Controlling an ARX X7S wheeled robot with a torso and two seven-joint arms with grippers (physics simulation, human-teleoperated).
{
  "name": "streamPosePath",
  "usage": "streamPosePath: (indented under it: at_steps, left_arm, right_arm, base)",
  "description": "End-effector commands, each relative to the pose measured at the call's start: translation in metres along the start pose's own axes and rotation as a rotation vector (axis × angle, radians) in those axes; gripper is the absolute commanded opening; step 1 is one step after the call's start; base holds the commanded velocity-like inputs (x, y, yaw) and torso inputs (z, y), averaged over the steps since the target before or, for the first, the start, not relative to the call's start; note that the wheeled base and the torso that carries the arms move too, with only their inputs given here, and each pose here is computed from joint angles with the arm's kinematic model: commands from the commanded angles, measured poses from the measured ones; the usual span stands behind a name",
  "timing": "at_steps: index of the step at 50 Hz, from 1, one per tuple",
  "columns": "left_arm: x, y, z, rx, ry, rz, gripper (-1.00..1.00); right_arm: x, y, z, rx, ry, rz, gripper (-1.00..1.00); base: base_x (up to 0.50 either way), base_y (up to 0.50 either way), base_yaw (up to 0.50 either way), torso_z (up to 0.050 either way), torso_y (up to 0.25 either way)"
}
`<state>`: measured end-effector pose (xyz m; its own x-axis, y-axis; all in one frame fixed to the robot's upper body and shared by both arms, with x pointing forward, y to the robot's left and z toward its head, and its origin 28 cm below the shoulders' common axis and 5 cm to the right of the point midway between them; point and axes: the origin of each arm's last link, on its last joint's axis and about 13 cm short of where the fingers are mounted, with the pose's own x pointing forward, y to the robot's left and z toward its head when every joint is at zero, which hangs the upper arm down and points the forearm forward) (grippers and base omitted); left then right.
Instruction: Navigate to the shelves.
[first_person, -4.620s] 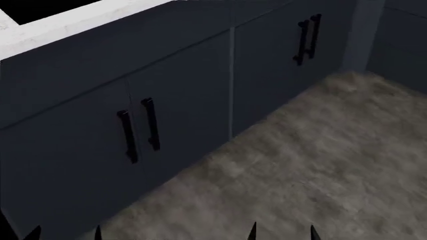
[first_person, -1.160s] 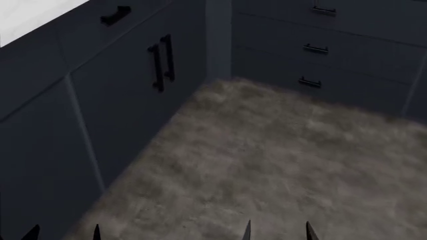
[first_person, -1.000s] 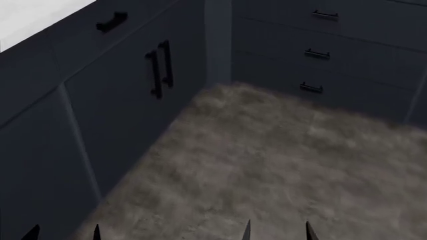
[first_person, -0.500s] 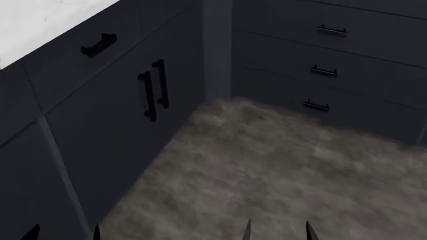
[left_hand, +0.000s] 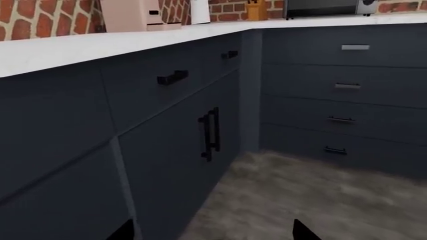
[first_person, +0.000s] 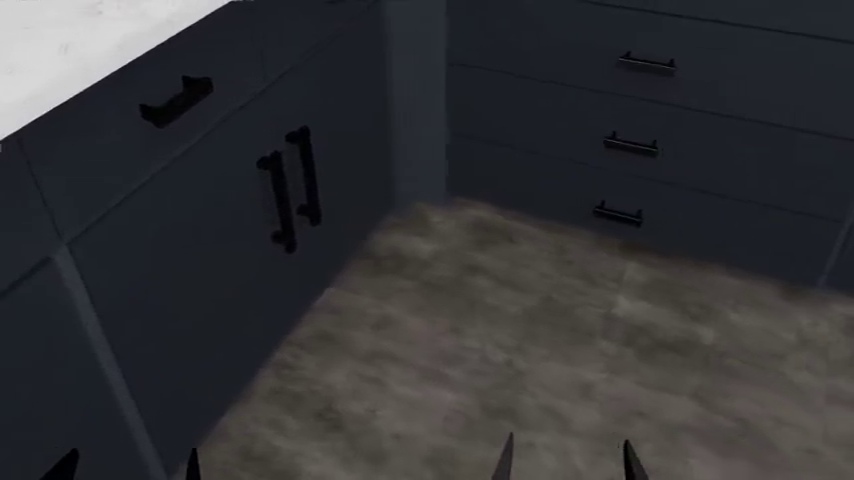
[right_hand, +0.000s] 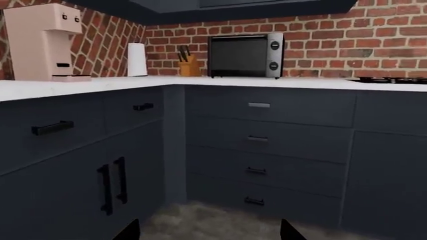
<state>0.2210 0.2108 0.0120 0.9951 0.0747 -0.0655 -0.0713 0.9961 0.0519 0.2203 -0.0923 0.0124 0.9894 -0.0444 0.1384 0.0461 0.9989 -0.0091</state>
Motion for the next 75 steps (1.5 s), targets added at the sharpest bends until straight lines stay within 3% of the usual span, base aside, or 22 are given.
streamPosePath:
  at_steps: [1, 53, 75]
  left_arm:
    - [0.0020, -0.0004, -0.0001, -0.017, -0.033, -0.016, 1.00]
    - [0.0025, -0.0001, -0.0007, -0.011, -0.028, -0.013, 1.00]
    - [0.0034, -0.0005, -0.0006, -0.009, -0.028, -0.010, 1.00]
  right_arm:
    - [0.0016, 0.0004, 0.0007, -0.006, 0.000, -0.011, 1.00]
    - [0.0026, 0.0002, 0.0010, 0.018, 0.030, -0.005, 1.00]
    - [0.0038, 0.0011, -0.0005, 0.024, 0.051, 0.018, 1.00]
  base:
    - [-0.06, 0.15, -0.50, 0.000, 0.000]
    - [-0.04, 0.21, -0.47, 0.000, 0.000]
    - [0.00, 0.02, -0.02, 0.000, 0.000]
